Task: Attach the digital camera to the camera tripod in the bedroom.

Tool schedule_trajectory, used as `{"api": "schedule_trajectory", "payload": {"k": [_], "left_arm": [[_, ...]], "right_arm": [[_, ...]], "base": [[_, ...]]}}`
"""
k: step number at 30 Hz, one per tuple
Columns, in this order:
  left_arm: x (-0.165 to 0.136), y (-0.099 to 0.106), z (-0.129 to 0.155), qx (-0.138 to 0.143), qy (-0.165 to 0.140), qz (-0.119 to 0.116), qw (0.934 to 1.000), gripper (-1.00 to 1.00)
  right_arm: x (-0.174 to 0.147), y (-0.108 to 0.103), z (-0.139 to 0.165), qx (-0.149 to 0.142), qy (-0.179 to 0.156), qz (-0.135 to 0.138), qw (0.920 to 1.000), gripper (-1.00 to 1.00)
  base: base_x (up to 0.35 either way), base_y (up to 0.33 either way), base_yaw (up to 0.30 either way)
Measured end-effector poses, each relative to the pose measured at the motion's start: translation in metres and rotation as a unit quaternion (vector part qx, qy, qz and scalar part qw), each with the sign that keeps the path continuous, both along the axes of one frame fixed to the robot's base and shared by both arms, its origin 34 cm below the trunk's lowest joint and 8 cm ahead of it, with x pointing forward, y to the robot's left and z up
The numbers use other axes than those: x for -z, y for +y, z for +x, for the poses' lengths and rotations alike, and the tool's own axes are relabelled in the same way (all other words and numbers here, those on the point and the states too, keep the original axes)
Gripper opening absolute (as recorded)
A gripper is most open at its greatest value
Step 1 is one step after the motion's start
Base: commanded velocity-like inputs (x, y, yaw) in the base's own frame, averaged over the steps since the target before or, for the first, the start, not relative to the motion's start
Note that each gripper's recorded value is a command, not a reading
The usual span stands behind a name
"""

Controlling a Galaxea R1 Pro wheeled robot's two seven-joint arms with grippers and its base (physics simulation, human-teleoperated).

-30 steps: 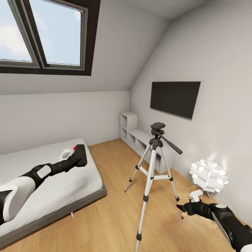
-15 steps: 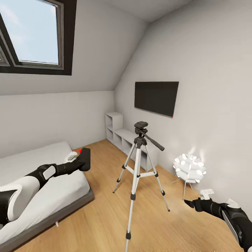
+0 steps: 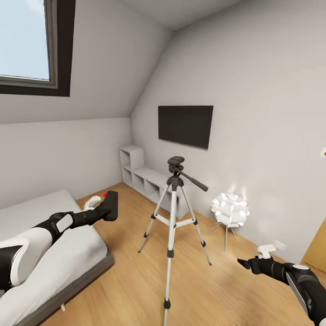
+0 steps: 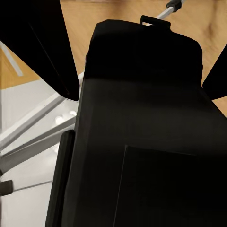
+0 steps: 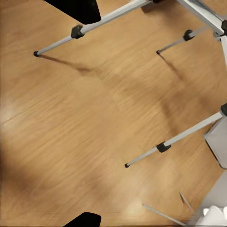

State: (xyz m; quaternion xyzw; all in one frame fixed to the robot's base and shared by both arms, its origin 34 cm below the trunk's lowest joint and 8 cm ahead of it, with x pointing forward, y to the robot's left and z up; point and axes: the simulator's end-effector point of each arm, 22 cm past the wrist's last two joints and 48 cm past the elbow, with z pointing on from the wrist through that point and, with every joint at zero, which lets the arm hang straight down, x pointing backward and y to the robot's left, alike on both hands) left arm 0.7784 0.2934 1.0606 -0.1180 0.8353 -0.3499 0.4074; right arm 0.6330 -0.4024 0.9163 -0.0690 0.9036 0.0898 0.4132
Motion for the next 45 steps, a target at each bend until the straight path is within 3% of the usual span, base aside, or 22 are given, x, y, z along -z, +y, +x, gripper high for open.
{"api": "schedule_trajectory", "payload": {"k": [11, 34, 40, 45], "left_arm": [[-0.002, 0.025, -0.002, -0.016, -0.001, 0.003, 0.9999, -1.00], [-0.002, 0.026, -0.002, -0.016, -0.001, 0.003, 0.9999, -1.00], [-0.002, 0.027, -0.002, -0.017, -0.002, 0.002, 0.9999, -1.00], [-0.002, 0.027, -0.002, -0.018, -0.001, 0.002, 0.9998, -1.00]], "right_arm": [[0.000, 0.002, 0.001, 0.000, -0.001, 0.002, 1.0000, 1.00], [0.001, 0.009, 0.001, -0.001, -0.001, 0.008, 1.0000, 1.00], [0.005, 0.025, 0.002, -0.006, -0.001, 0.020, 0.9998, 1.00], [0.009, 0.052, 0.004, -0.016, 0.000, 0.038, 0.9991, 1.00]], "base": [[0.000, 0.349, -0.296], [0.000, 0.350, -0.276], [0.027, 0.347, -0.149], [0.048, 0.193, -0.042]]}}
